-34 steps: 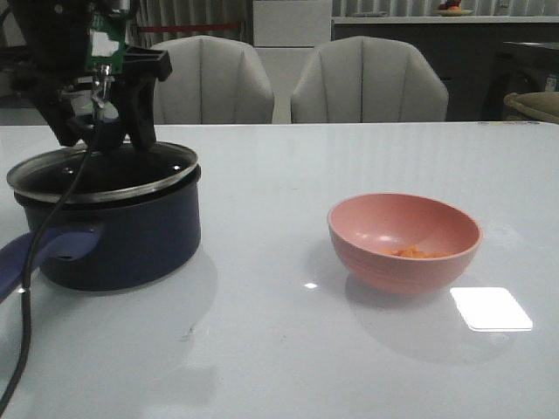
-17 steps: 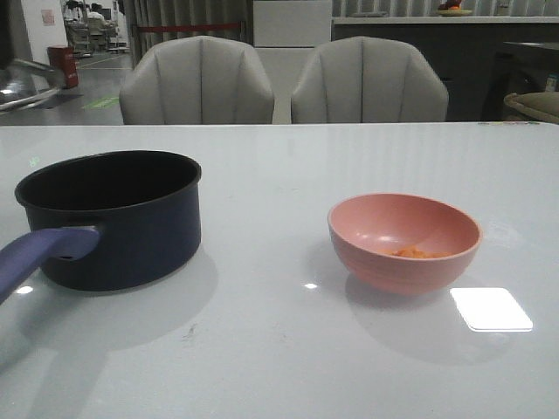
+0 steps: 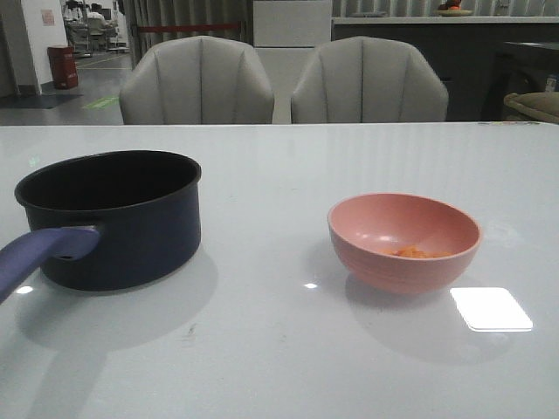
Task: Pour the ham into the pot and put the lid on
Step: 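Lift the glass lid off the saucepan with the left gripper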
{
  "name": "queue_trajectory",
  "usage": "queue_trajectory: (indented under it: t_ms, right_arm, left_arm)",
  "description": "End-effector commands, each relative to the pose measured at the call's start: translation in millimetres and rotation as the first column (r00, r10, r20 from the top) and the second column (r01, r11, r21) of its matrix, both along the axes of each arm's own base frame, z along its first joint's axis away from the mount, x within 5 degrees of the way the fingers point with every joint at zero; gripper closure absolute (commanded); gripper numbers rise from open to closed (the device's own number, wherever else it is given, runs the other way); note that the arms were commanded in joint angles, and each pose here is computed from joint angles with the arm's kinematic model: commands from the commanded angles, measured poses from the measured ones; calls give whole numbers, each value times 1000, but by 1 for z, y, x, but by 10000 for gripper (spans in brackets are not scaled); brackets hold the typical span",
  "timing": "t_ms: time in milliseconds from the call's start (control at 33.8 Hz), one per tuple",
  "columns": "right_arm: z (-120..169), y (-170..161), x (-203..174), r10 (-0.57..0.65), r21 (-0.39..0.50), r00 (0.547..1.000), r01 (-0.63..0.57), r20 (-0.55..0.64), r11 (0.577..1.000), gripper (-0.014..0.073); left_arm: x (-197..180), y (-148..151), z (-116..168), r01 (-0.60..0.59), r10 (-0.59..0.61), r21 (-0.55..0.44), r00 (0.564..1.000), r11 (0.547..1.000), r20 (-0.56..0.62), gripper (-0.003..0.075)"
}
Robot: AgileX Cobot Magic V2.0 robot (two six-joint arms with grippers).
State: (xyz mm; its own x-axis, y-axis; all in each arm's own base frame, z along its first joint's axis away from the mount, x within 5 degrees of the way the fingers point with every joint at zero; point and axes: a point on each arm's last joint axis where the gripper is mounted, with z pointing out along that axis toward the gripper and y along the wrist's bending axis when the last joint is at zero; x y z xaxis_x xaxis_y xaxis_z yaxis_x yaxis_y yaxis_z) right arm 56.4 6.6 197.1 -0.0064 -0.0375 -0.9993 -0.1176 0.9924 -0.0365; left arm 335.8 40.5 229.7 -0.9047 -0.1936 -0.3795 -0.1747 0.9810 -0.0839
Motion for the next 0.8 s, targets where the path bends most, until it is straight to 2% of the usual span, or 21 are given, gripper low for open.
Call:
queue_trajectory:
  t_ms: [0, 148, 355, 769]
  right_arm:
    - [11, -1, -2, -7, 4, 994, 6, 107, 1000, 428]
    - [11, -1, -2, -7, 4, 994, 6, 107, 1000, 428]
    - [11, -1, -2, -7, 4, 994, 6, 107, 1000, 428]
    - [11, -1, -2, -7, 4, 994, 6, 107, 1000, 428]
  left_arm:
    - [9, 0, 7, -12, 13, -4, 997, 1000, 82, 459]
    - [15, 2, -14, -7, 7, -2, 1000, 1000, 17, 428]
    - [17, 2, -24, -5, 5, -1, 1000, 1000, -9, 241]
    - [18, 3, -22, 9, -8, 13, 999, 1000, -37, 239]
